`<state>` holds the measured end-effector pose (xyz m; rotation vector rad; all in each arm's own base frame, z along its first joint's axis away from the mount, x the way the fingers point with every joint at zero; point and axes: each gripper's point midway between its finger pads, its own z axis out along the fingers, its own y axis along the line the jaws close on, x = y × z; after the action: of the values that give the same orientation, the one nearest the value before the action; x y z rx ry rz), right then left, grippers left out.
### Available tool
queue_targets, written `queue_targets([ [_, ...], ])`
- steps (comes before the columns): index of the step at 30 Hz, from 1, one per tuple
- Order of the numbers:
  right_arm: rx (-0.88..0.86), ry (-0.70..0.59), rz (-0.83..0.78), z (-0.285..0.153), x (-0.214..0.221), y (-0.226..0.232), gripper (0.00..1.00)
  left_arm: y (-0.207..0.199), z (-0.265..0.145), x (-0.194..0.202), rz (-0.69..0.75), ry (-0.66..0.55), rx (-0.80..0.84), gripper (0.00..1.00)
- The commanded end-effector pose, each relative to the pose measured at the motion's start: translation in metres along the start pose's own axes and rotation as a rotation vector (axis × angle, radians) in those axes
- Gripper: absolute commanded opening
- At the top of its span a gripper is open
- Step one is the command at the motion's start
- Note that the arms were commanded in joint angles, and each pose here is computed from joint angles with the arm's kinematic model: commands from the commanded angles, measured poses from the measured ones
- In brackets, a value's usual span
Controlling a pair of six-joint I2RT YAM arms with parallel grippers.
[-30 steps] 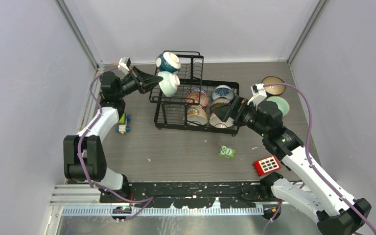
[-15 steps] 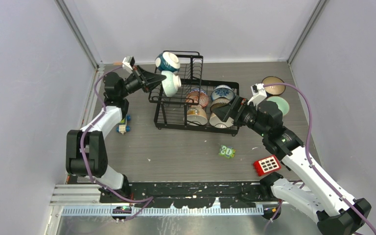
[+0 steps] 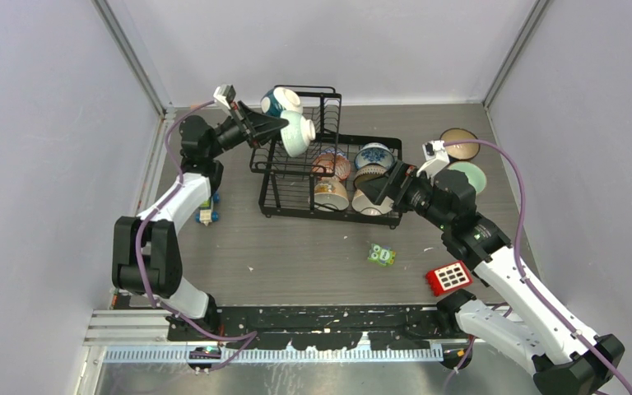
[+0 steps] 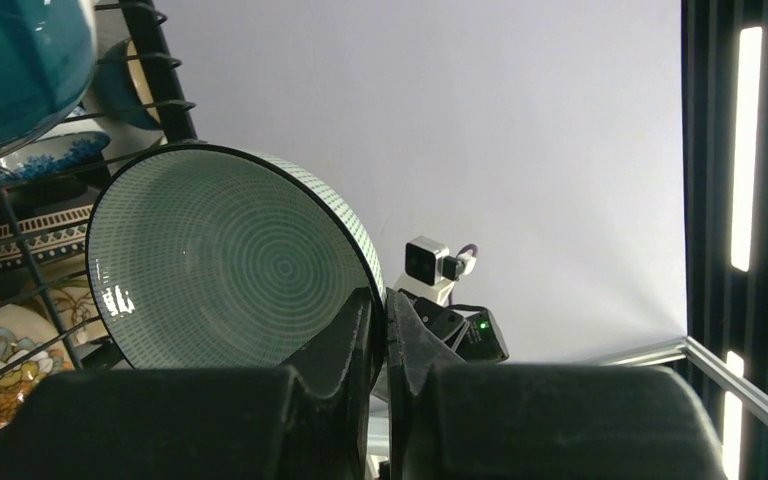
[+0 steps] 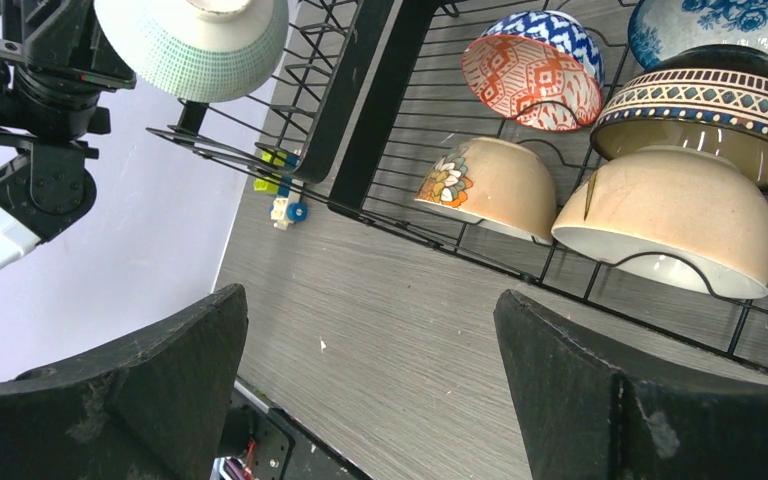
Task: Unload the bowls from the dish rack
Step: Pick up the bowl from the dish rack.
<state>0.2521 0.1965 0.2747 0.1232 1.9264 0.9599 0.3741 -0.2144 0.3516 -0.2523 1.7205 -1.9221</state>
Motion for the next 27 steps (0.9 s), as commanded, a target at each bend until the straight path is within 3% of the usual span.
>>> queue_targets([
  [1,-0.043,-0.065,-0.032,-0.008,-0.021,0.017,0.97,-0.049,0.006,-0.003,0.122,-0.011,0.119,0.00],
  [14,-0.003,-0.101,-0.066,-0.023,-0.037,0.020,1.00,-0.084,0.006,0.008,0.193,0.023,0.115,0.00],
  [27,0.022,-0.184,-0.154,-0.094,-0.076,0.045,1.00,-0.118,-0.021,0.074,0.528,0.132,-0.123,0.00],
])
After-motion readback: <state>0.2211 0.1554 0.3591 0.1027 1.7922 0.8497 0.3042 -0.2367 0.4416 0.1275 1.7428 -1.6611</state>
